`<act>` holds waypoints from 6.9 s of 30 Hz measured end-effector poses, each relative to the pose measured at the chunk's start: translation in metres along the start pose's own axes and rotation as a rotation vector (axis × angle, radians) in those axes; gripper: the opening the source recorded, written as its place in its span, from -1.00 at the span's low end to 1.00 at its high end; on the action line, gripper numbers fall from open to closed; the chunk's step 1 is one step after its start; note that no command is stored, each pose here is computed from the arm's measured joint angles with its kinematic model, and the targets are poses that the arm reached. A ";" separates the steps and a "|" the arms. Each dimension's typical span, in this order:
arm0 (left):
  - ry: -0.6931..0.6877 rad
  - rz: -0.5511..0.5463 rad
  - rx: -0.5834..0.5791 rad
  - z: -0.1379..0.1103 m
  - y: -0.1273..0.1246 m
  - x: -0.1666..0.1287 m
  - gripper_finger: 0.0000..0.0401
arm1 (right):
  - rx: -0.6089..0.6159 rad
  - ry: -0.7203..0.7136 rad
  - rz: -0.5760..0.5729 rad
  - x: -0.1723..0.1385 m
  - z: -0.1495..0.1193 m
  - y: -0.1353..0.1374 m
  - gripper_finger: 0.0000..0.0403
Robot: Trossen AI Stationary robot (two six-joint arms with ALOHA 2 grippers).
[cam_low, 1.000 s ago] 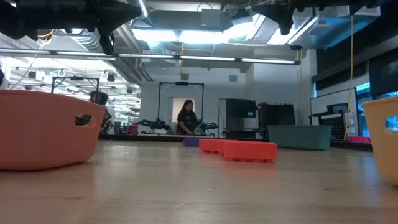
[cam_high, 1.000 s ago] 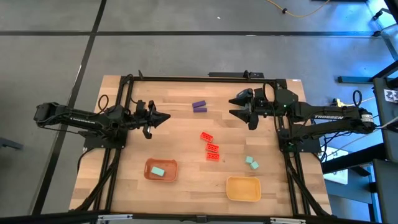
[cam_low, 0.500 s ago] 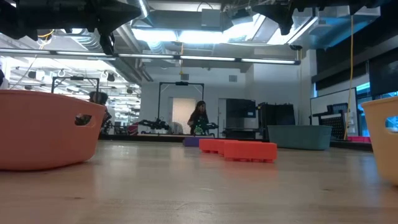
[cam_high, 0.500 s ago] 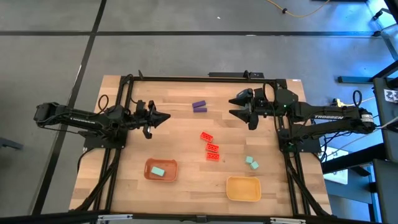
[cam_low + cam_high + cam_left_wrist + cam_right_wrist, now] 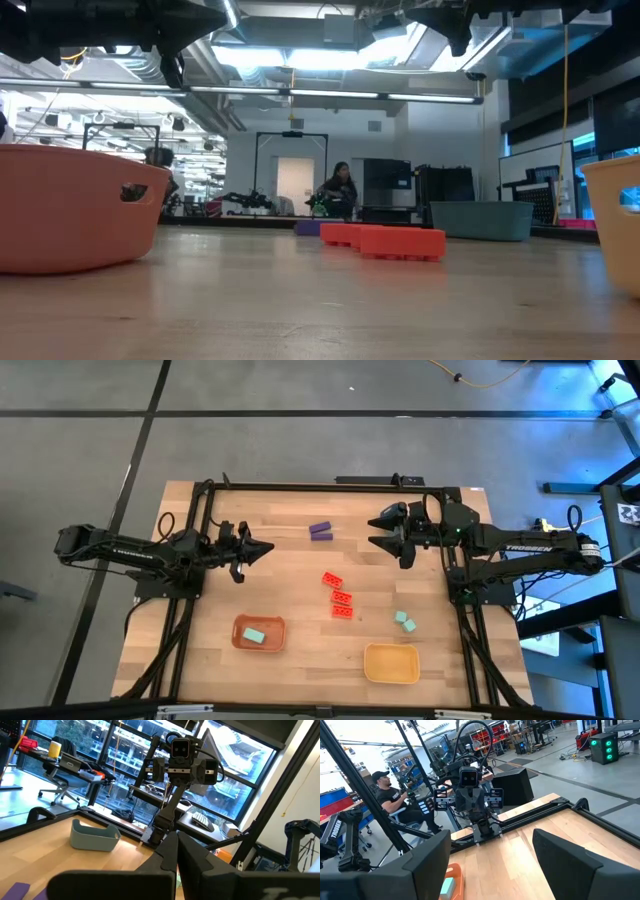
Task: Sort & place blocks by color
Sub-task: Put the top light blue block into the brown bin
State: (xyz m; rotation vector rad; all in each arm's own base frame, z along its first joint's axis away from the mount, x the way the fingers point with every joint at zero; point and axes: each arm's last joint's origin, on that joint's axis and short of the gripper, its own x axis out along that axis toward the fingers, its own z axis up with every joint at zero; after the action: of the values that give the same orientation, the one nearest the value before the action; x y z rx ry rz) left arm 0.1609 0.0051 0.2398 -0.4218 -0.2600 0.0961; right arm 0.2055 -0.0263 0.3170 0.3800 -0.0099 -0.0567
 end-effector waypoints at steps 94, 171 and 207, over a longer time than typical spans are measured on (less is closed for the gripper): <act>-0.016 -0.003 0.014 0.002 -0.001 0.000 -1.00 | 0.919 1.059 -1.100 -0.011 -0.174 0.050 0.41; -0.114 -0.079 0.002 0.012 -0.006 -0.001 -1.00 | 0.087 -0.047 0.107 0.074 -0.027 0.021 -0.33; -0.172 -0.015 -0.036 0.015 -0.005 -0.001 -1.00 | 0.181 0.445 0.268 0.233 -0.155 0.126 -0.33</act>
State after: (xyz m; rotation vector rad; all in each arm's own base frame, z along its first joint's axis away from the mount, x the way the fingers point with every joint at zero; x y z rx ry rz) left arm 0.1557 0.0066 0.2549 -0.4483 -0.4348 0.1133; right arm 0.4482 0.1345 0.2194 0.5623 0.3748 0.2964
